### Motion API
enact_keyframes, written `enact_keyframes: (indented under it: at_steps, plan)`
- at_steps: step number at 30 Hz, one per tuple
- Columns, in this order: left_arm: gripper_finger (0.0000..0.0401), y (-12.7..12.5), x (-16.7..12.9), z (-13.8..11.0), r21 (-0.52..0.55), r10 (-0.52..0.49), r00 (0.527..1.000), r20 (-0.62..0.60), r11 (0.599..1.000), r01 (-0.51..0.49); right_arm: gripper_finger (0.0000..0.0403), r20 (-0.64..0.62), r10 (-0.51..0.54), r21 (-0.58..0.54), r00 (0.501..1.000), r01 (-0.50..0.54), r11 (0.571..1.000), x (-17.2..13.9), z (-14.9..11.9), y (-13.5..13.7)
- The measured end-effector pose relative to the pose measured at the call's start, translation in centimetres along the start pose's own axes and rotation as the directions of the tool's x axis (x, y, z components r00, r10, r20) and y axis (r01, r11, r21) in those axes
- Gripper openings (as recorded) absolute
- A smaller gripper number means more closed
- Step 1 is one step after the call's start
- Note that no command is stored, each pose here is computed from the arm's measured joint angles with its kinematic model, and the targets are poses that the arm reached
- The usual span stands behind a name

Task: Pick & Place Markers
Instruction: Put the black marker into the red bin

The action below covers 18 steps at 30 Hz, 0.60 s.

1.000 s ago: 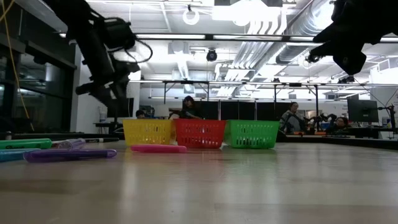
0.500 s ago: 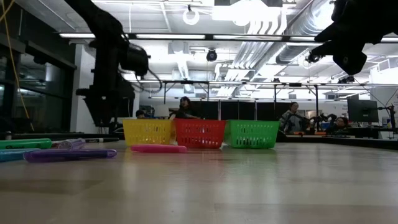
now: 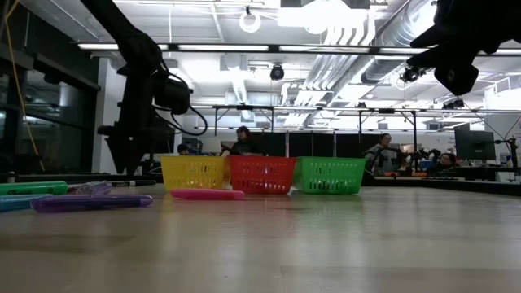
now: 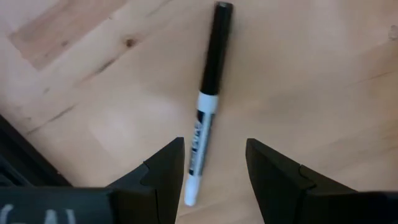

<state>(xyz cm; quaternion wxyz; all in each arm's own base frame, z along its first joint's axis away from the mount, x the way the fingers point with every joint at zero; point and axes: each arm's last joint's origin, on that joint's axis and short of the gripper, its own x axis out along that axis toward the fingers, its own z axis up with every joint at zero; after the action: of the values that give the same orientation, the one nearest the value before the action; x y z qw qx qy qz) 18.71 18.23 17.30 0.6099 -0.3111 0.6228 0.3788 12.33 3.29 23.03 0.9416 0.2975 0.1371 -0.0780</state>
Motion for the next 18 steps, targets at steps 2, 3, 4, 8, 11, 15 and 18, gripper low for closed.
enact_keyframes:
  at_steps: [2, 3, 4, 8, 11, 15, 18]
  plan:
    - [0.0167, 0.5, 0.1, 0.2, -0.005, -0.001, 1.000, 0.002, 1.000, 0.001, 0.0113, 0.002, 0.003, 0.001, 1.000, -0.003, 1.000, 0.0, 0.0, 0.0]
    - [0.0167, 0.8, 0.1, 0.2, -0.011, -0.004, 1.000, 0.003, 1.000, 0.004, 0.0113, 0.001, 0.007, 0.002, 1.000, -0.007, 1.000, 0.0, 0.0, 0.0]
    - [0.0167, 1.0, 0.1, 0.3, -0.014, -0.012, 1.000, 0.005, 1.000, 0.012, 0.0113, -0.001, 0.009, 0.002, 1.000, -0.009, 1.000, 0.0, 0.0, 0.1]
    - [0.0167, 1.3, 0.2, 0.5, 0.014, -0.055, 0.998, 0.002, 0.998, 0.055, 0.0113, -0.004, 0.012, 0.001, 1.000, -0.012, 1.000, 0.0, 0.0, 0.1]
    - [0.0166, 1.2, 0.1, 0.4, 0.061, -0.065, 0.998, -0.001, 0.996, 0.065, 0.0113, -0.004, 0.011, 0.001, 1.000, -0.011, 1.000, 0.0, 0.0, 0.1]
    - [0.0166, 1.2, 0.4, 0.6, 0.074, -0.034, 0.999, -0.001, 0.997, 0.034, 0.0113, -0.005, 0.012, 0.009, 1.000, -0.012, 1.000, 0.0, 0.0, 0.1]
    - [0.0166, 1.1, 1.3, 0.8, 0.075, -0.038, 0.999, -0.030, 0.996, 0.040, 0.0113, -0.004, 0.011, 0.016, 1.000, -0.011, 1.000, 0.0, 0.0, 0.1]
